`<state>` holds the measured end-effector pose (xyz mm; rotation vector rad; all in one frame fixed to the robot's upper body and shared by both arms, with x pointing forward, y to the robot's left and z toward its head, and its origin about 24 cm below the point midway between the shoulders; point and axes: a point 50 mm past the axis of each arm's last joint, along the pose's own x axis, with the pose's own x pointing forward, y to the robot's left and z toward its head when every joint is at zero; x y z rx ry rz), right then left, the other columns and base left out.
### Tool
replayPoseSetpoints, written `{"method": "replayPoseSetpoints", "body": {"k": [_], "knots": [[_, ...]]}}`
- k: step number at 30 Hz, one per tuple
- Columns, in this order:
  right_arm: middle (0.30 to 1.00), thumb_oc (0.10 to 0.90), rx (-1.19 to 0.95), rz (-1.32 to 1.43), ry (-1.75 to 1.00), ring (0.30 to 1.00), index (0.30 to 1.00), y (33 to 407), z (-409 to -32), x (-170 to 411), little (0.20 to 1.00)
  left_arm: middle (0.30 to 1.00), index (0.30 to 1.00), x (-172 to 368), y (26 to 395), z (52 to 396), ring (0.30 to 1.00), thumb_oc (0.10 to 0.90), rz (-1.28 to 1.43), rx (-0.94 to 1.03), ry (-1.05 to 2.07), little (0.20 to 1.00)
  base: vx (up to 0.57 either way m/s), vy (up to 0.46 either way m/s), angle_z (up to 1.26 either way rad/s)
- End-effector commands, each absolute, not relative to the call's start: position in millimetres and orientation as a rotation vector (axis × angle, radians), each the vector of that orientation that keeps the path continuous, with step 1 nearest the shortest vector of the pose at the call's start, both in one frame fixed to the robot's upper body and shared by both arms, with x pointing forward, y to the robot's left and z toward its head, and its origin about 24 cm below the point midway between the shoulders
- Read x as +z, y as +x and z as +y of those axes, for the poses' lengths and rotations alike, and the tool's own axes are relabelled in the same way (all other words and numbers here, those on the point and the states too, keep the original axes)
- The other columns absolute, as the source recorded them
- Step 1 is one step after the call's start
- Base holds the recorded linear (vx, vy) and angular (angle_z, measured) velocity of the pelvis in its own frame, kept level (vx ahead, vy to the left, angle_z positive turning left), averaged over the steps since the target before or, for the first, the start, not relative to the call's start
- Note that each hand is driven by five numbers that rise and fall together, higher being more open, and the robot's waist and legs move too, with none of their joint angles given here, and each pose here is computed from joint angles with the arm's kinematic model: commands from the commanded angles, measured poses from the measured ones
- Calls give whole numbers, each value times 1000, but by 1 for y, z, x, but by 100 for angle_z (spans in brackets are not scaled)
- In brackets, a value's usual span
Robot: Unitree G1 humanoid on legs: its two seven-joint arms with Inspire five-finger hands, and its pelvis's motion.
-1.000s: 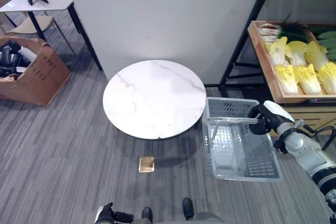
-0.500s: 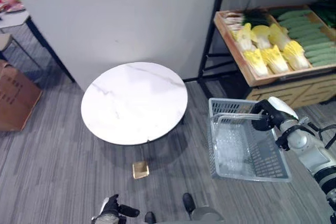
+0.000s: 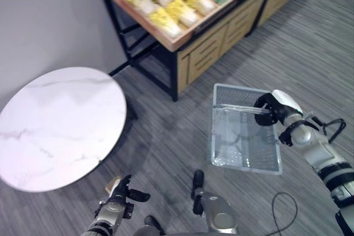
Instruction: Get the vegetables into the basket
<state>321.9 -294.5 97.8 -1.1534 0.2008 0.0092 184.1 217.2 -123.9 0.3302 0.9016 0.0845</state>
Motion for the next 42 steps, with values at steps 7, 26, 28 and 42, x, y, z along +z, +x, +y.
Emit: {"method": "replayPoseSetpoints", "body": {"k": [7,26,28,42], "knots": [[300,400,-162,-92,-1211,300,300,325,-306,181,300,1000,1000,-120,185,218,1000,900,865,64,350,1000,97,-158,-45],[300,400,-94,6,-1206,300,300,310,-315,157,300,1000,1000,-125,169,227,1000,900,893,147,268,1000,115,-114,-67],[300,400,-94,-5,-1202,300,300,315,-313,158,300,1000,1000,-124,171,223,1000,900,879,137,276,1000,184,0,-20],[300,400,-64,96,-1166,300,300,315,-317,132,300,1000,1000,-128,162,230,1000,900,917,145,294,1000,95,72,-71]]}}
